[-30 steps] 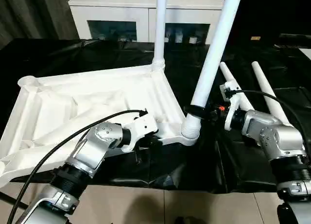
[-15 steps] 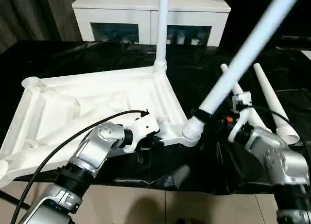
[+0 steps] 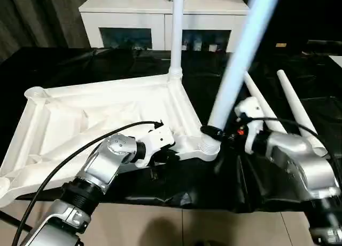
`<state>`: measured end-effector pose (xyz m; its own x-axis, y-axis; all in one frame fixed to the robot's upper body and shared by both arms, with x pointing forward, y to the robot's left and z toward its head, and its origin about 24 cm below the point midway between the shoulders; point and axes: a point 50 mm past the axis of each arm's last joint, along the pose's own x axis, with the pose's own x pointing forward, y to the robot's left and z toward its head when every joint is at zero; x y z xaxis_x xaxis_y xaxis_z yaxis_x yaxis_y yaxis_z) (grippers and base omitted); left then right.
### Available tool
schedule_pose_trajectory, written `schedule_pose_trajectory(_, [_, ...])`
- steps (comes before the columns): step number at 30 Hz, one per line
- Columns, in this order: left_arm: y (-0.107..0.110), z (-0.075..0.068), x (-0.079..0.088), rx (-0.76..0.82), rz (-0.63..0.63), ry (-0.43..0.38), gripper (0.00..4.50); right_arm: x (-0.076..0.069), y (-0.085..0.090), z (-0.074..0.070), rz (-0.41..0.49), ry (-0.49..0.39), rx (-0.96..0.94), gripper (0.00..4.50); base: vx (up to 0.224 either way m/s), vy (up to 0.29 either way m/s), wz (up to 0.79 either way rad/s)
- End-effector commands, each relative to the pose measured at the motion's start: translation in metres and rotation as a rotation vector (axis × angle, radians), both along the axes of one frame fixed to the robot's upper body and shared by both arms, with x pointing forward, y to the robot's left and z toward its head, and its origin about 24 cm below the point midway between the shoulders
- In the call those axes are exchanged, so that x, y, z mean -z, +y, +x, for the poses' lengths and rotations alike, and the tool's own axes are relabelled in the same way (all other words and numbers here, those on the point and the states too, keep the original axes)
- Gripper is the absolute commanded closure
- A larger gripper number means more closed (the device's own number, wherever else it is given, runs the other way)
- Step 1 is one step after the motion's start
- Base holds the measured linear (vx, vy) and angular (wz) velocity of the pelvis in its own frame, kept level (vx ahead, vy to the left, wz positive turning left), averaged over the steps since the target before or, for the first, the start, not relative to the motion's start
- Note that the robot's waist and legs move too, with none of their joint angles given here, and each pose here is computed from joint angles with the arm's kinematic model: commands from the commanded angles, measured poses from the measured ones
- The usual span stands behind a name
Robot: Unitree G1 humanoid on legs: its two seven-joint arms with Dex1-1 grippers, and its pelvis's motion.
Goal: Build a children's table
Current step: Insert table leg to table base, then rotate leg to tighten
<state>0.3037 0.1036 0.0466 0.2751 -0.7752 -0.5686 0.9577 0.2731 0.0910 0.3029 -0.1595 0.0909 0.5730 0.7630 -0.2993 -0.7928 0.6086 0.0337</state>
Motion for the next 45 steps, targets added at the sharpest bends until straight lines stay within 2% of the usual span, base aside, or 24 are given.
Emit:
schedule_pose_trajectory(1, [-0.002, 0.012, -0.024, -0.013, -0.031, -0.113, 4.50, 0.035, 0.000, -0.011, -0.046, 0.212, -0.029, 2.67, 0.000, 0.000, 0.00])
schedule_pose_trajectory(2, [-0.002, 0.012, -0.024, -0.017, -0.031, -0.115, 4.50, 0.039, -0.003, -0.013, -0.052, 0.258, -0.051, 2.67, 0.000, 0.000, 0.00])
schedule_pose_trajectory(4, [-0.001, 0.013, -0.024, -0.022, -0.030, -0.117, 4.50, 0.042, -0.006, -0.014, -0.064, 0.277, -0.055, 2.67, 0.000, 0.000, 0.00])
schedule_pose_trajectory(15, [0.008, 0.015, -0.019, -0.097, -0.026, -0.107, 4.50, 0.061, -0.009, -0.018, -0.084, 0.296, 0.004, 2.67, 0.000, 0.000, 0.00])
schedule_pose_trajectory(19, [0.020, 0.028, -0.015, -0.247, 0.004, -0.094, 4.50, 0.066, -0.012, 0.005, -0.099, 0.250, 0.259, 2.67, 0.000, 0.000, 0.00])
schedule_pose_trajectory(20, [0.020, 0.028, -0.015, -0.247, 0.004, -0.094, 4.50, 0.066, -0.012, 0.005, -0.099, 0.250, 0.259, 2.67, 0.000, 0.000, 0.00])
schedule_pose_trajectory(22, [0.020, 0.035, -0.013, -0.343, 0.015, -0.093, 4.50, 0.069, -0.013, 0.020, -0.113, 0.242, 0.430, 2.67, -0.028, 0.020, -0.02])
schedule_pose_trajectory(23, [0.020, 0.036, -0.012, -0.352, 0.016, -0.091, 4.50, 0.070, -0.013, 0.021, -0.112, 0.243, 0.448, 2.67, -0.055, 0.041, -0.04])
schedule_pose_trajectory(25, [0.008, 0.042, -0.011, -0.437, 0.015, -0.076, 4.50, 0.072, -0.009, 0.033, -0.132, 0.241, 0.596, 2.67, -0.090, 0.044, -0.06])
schedule_pose_trajectory(29, [-0.020, 0.046, -0.014, -0.492, -0.014, -0.051, 4.50, 0.073, 0.002, 0.045, -0.126, 0.252, 0.734, 2.67, -0.048, -0.051, 0.13])
schedule_pose_trajectory(30, [-0.032, 0.046, -0.017, -0.486, -0.029, -0.051, 4.50, 0.072, 0.006, 0.049, -0.119, 0.257, 0.767, 2.67, 0.201, -0.068, 0.09])
schedule_pose_trajectory(32, [-0.040, 0.046, -0.019, -0.481, -0.038, -0.053, 4.50, 0.072, 0.008, 0.050, -0.114, 0.261, 0.788, 2.67, 0.223, 0.093, -0.29])
schedule_pose_trajectory(34, [-0.061, 0.044, -0.024, -0.458, -0.085, -0.046, 4.50, 0.072, 0.013, 0.054, -0.114, 0.261, 0.823, 2.67, 0.021, 0.042, -0.10])
schedule_pose_trajectory(35, [-0.079, 0.041, -0.029, -0.438, -0.127, -0.030, 4.50, 0.071, 0.016, 0.057, -0.134, 0.243, 0.852, 2.67, 0.000, 0.000, 0.00])
schedule_pose_trajectory(36, [-0.083, 0.040, -0.030, -0.434, -0.136, -0.027, 4.50, 0.070, 0.017, 0.058, -0.138, 0.240, 0.858, 2.67, -0.038, -0.022, 0.25])
schedule_pose_trajectory(40, [-0.087, 0.040, -0.030, -0.438, -0.133, -0.029, 4.50, 0.070, 0.020, 0.061, -0.160, 0.226, 0.869, 2.67, 0.007, -0.003, 0.09])
schedule_pose_trajectory(45, [-0.066, 0.047, -0.023, -0.473, -0.063, -0.076, 4.50, 0.069, 0.024, 0.063, -0.168, 0.203, 0.828, 2.67, 0.087, -0.066, 0.19])
